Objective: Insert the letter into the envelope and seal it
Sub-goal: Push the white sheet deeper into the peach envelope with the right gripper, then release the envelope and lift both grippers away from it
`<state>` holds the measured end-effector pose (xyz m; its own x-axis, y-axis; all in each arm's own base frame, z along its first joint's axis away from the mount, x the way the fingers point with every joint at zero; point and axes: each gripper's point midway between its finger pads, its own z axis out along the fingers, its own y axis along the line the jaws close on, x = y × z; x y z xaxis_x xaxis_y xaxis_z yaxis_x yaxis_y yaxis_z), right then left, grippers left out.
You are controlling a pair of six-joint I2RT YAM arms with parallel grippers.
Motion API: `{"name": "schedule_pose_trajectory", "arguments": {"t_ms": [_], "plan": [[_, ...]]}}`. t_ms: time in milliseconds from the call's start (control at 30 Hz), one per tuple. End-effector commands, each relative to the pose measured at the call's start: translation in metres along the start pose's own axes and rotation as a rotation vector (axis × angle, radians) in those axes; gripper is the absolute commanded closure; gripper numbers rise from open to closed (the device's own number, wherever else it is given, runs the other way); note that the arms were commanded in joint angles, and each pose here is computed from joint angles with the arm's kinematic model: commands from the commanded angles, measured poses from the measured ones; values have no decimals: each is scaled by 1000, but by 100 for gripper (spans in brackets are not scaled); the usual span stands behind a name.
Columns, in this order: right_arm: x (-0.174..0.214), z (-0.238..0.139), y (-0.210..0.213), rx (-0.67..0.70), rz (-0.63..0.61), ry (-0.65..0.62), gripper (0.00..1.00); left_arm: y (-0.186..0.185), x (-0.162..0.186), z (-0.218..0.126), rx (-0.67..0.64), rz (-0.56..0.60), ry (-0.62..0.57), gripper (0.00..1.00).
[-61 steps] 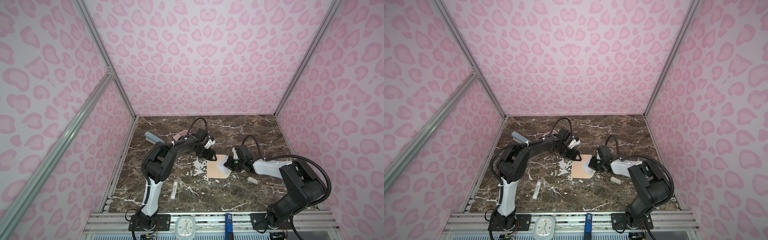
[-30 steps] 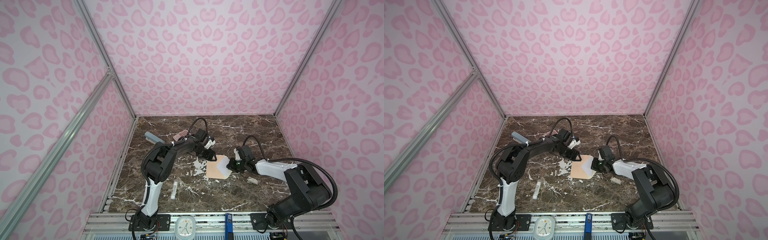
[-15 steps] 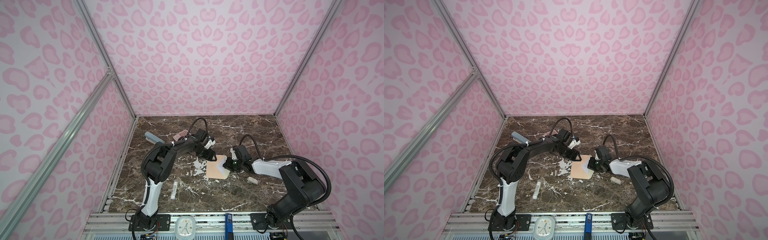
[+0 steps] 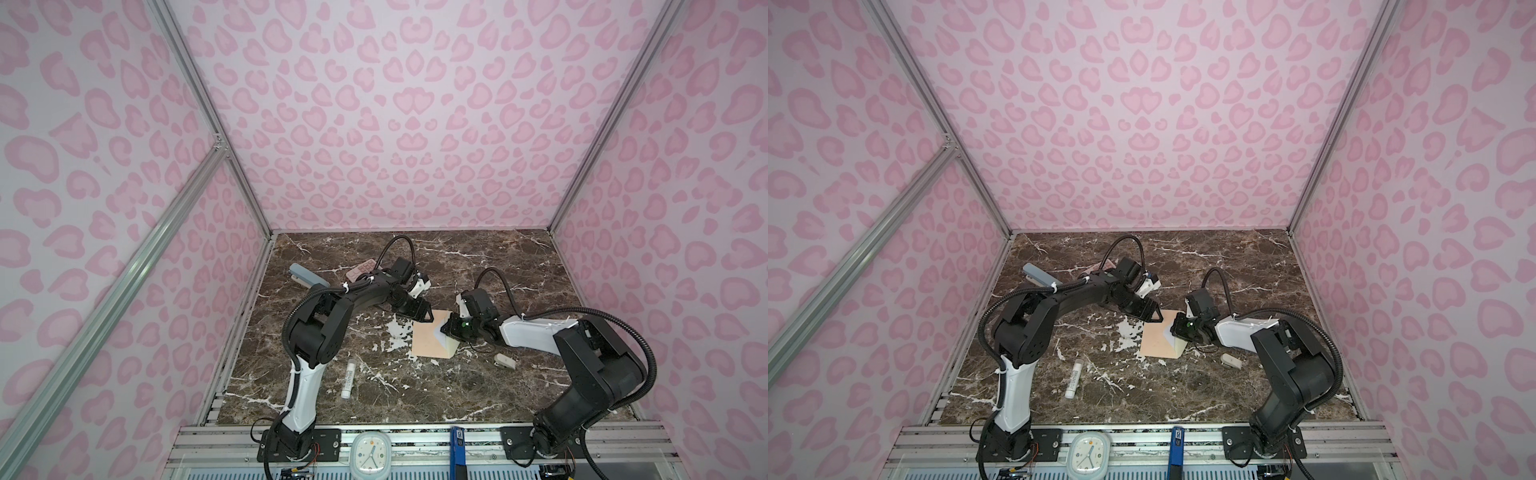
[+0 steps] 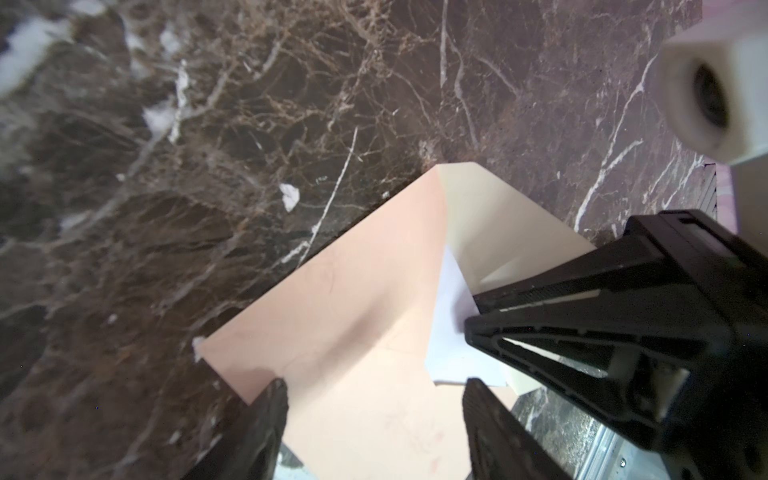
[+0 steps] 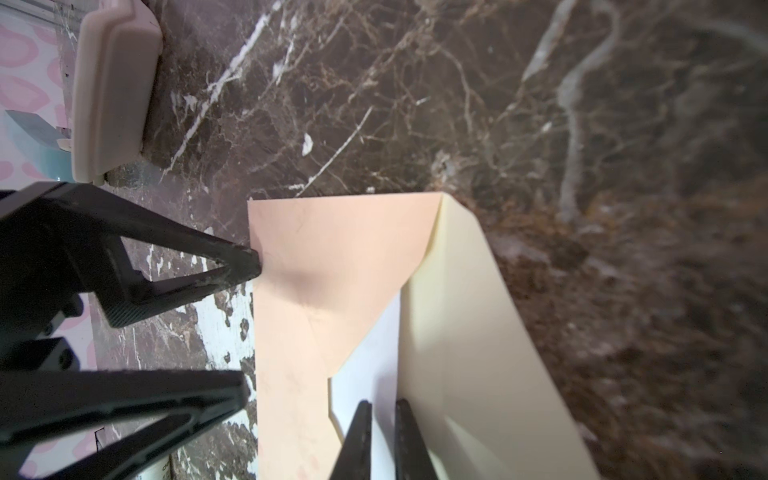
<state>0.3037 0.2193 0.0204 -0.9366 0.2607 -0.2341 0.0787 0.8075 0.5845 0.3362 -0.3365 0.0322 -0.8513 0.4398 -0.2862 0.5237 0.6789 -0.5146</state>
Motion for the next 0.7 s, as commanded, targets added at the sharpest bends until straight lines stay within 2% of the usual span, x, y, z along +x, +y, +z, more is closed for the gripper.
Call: {"name": "schedule_pose_trajectory", "arguments": {"t_ms": [0,333,500,667], "plan": [[3,2,-3,16,7,14,82,21,23,4,-96,-48,79,30],[-5,-18,-1,62,-43,-17,74,20,21,2,-100,-45,77,30],[-10,-34,1,87,-69,-45,67,20,22,1,-102,-45,75,29],[-21,-56,4,99,-85,-91,64,20,21,0,-104,-42,70,30]]}}
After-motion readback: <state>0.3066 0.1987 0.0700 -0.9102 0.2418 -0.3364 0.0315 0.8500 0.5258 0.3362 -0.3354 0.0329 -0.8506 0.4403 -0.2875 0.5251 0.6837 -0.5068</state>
